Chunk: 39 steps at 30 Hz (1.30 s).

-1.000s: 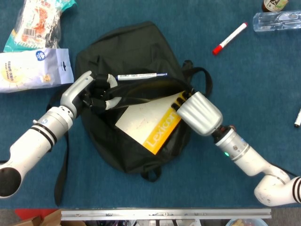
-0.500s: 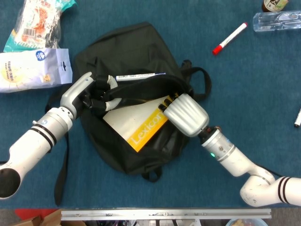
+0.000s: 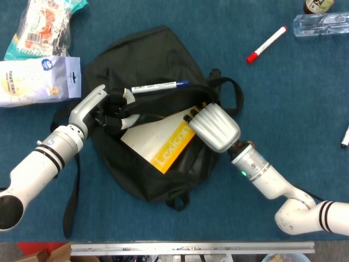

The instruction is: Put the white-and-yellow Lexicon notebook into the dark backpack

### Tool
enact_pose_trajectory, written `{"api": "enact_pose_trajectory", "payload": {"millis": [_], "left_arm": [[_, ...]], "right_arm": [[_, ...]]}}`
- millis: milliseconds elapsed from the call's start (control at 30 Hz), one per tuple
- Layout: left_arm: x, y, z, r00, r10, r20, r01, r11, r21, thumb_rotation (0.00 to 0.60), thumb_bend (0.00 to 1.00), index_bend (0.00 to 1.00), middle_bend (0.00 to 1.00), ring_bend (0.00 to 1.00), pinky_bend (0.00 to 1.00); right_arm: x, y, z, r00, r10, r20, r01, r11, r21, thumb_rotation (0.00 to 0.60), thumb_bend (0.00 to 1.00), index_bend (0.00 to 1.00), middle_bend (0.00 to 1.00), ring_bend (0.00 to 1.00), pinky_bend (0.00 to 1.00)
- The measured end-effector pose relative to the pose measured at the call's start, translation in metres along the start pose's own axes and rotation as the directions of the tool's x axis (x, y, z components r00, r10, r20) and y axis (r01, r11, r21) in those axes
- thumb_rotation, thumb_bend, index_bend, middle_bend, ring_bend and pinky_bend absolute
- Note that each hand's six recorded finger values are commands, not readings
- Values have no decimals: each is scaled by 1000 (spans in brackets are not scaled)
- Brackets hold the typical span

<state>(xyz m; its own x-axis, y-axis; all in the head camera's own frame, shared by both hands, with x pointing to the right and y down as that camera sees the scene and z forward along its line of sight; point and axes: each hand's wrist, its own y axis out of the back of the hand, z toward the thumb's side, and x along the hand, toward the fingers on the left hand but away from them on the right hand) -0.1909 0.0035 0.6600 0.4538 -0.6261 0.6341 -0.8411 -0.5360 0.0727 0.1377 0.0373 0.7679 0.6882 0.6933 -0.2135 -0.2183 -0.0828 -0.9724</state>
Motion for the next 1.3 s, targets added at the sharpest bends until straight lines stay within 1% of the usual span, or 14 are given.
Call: {"api": "enact_pose_trajectory", "payload": {"millis": [67,167,267,333,367,433,633,700,800,1000,1100,1167,1200,1300], "left_arm": [[0,1,-1,1000,3,-2,-3,1000,1,600,393,660,719,663,598],[1,2,-1,1000,6,-3,-6,1000,1,600,393,657,718,663,598],[2,3,-1,1000,7,-4,-7,1000,0,600,394,654,717,663,598],[2,3,-1,1000,7,-5,-7,1000,0,600,393,650,716,662,598],[3,3,-1,1000,7,-5,-7,1000,0,600,393,647,715,662,598],[4,4,-2,1000,7,-8,-7,1000,2,600,393,641,714,661,598],[5,4,-3,1000,8,-15,-8,1000,10,600,394,622,697,647,595],[5,3,-4,1000,6,-19,-6,1000,15,600,394,610,683,624,591],[5,3,-6,1000,3,-24,-2,999,35,600,393,563,639,565,576],[3,2,-11,999,-15,-31,19,993,120,600,393,440,533,453,511],[2,0,-14,999,-33,-35,39,983,181,600,393,360,444,369,429],[0,-2,-16,998,-51,-39,59,971,234,600,393,277,359,293,359],[-1,-3,-17,997,-59,-41,67,963,260,600,393,249,329,268,339],[-4,-5,-20,996,-83,-41,93,927,362,600,392,181,257,206,287]], "right_arm": [[1,0,-2,1000,8,1,-8,1000,-1,600,315,542,589,519,712],[3,1,-6,1000,20,3,-20,1000,-1,600,206,406,528,466,662],[7,5,-11,1000,25,7,-25,1000,-6,600,99,331,489,430,633],[11,8,-16,1000,26,12,-26,1000,-9,600,38,310,468,413,618],[12,9,-19,1000,26,15,-26,1000,-10,600,13,304,461,407,613],[16,12,-23,999,24,21,-24,1000,-19,600,0,303,460,406,612],[29,17,-33,1000,16,27,-14,998,-65,600,0,287,460,406,607],[34,19,-36,1000,12,27,-10,997,-76,600,0,287,460,406,607],[44,24,-42,1000,1,22,1,995,-97,600,0,288,468,406,607],[73,42,-63,1000,-28,10,28,994,-105,600,0,338,522,416,607],[92,52,-79,999,-32,15,33,995,-92,600,0,372,544,435,614],[106,59,-92,999,-30,28,33,996,-85,600,0,383,558,445,623],[112,63,-98,999,-30,35,33,996,-82,600,0,384,561,449,626],[132,72,-119,997,-25,73,30,997,-69,600,0,387,565,452,628]]}}
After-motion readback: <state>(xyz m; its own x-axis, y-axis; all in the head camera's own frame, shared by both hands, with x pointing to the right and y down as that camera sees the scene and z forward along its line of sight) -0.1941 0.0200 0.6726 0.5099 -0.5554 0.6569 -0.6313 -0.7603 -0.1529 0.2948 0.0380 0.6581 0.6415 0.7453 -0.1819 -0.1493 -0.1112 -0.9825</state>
